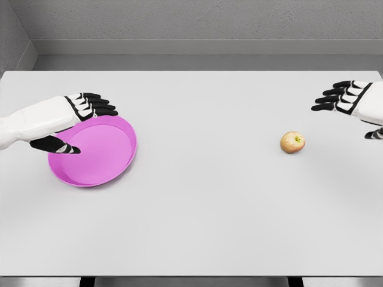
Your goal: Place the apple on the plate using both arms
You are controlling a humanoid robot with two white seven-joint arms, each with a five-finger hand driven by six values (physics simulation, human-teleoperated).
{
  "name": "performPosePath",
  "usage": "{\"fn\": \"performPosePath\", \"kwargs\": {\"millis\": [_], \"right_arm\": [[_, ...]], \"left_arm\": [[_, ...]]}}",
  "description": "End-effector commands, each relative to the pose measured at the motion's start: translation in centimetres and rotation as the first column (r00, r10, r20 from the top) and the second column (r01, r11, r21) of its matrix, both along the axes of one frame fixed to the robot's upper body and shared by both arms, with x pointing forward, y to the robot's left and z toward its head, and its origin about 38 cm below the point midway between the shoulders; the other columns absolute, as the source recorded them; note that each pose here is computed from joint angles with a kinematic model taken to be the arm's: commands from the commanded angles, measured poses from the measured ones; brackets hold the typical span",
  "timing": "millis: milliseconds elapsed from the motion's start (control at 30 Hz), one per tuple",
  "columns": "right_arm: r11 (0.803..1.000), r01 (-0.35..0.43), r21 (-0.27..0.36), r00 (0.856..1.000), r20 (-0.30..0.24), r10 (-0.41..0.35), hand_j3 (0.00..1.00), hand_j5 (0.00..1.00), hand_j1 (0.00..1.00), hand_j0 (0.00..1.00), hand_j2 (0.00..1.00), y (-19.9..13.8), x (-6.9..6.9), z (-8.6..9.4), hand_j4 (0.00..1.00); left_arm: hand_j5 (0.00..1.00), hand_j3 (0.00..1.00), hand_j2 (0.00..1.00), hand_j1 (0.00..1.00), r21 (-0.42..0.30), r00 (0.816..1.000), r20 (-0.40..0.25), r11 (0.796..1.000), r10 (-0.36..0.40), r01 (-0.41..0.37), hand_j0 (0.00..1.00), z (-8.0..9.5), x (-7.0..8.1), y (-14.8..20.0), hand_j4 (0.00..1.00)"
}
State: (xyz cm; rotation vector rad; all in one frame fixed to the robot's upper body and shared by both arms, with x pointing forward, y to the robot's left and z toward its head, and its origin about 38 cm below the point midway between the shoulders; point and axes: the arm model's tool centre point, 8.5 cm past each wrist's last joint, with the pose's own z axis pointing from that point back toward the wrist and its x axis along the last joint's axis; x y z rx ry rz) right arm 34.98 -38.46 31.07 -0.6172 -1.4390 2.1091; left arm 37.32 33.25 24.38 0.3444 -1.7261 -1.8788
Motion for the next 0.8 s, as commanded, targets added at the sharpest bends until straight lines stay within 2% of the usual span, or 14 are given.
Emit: {"fn": "performPosePath", "kwargs": {"millis": [0, 200, 367, 467, 533, 567, 633, 733, 767], "right_arm": [[1.000, 0.000, 0.008, 1.000, -0.002, 0.000, 1.00, 1.00, 1.00, 1.00, 1.00, 0.1, 0.0, 0.0, 1.00], [1.000, -0.001, 0.010, 1.000, 0.015, 0.001, 1.00, 1.00, 1.00, 1.00, 1.00, 0.1, 0.1, 0.5, 1.00], [0.999, -0.004, 0.035, 1.000, -0.008, 0.004, 1.00, 1.00, 1.00, 1.00, 1.00, 0.2, 0.1, 0.1, 1.00], [0.997, -0.026, 0.067, 0.997, -0.066, 0.030, 1.00, 1.00, 1.00, 1.00, 1.00, 1.4, 0.0, -2.5, 1.00], [0.997, -0.033, 0.068, 0.995, -0.088, 0.039, 1.00, 1.00, 1.00, 1.00, 1.00, 1.8, 0.1, -3.1, 1.00], [0.997, -0.028, 0.078, 0.992, -0.121, 0.038, 1.00, 1.00, 1.00, 1.00, 1.00, 2.0, 0.4, -4.2, 1.00], [0.993, 0.010, 0.116, 0.985, -0.170, 0.010, 1.00, 1.00, 1.00, 1.00, 1.00, 1.6, 1.9, -5.1, 1.00], [0.988, 0.053, 0.146, 0.966, -0.257, -0.014, 1.00, 1.00, 1.00, 1.00, 1.00, 1.2, 4.1, -5.7, 1.00], [0.981, 0.058, 0.186, 0.963, -0.270, -0.006, 1.00, 1.00, 1.00, 1.00, 1.00, 1.6, 4.9, -6.0, 1.00]], "left_arm": [[1.00, 1.00, 1.00, 1.00, -0.005, 1.000, -0.002, 1.000, 0.002, -0.002, 1.00, 0.0, 0.0, 0.0, 1.00], [1.00, 1.00, 1.00, 1.00, -0.004, 1.000, 0.000, 1.000, -0.006, 0.006, 1.00, -0.1, 0.0, -0.3, 1.00], [1.00, 1.00, 1.00, 1.00, 0.000, 1.000, 0.005, 1.000, -0.007, 0.007, 1.00, -0.1, 0.1, -0.3, 1.00], [1.00, 1.00, 1.00, 1.00, -0.002, 1.000, 0.004, 1.000, -0.007, 0.007, 1.00, -0.1, 0.1, -0.4, 1.00], [1.00, 1.00, 1.00, 1.00, -0.001, 1.000, 0.005, 1.000, -0.007, 0.007, 1.00, -0.1, 0.1, -0.4, 1.00], [1.00, 1.00, 1.00, 1.00, 0.000, 1.000, 0.002, 1.000, -0.008, 0.008, 1.00, -0.2, 0.1, -0.4, 1.00], [1.00, 1.00, 1.00, 1.00, 0.000, 1.000, 0.002, 1.000, -0.008, 0.008, 1.00, -0.2, 0.1, -0.4, 1.00], [1.00, 1.00, 1.00, 1.00, 0.010, 1.000, -0.010, 1.000, -0.016, 0.016, 1.00, -0.5, 0.1, -0.6, 1.00], [1.00, 1.00, 1.00, 1.00, 0.010, 1.000, -0.011, 1.000, -0.018, 0.018, 1.00, -0.5, 0.1, -0.7, 1.00]]}}
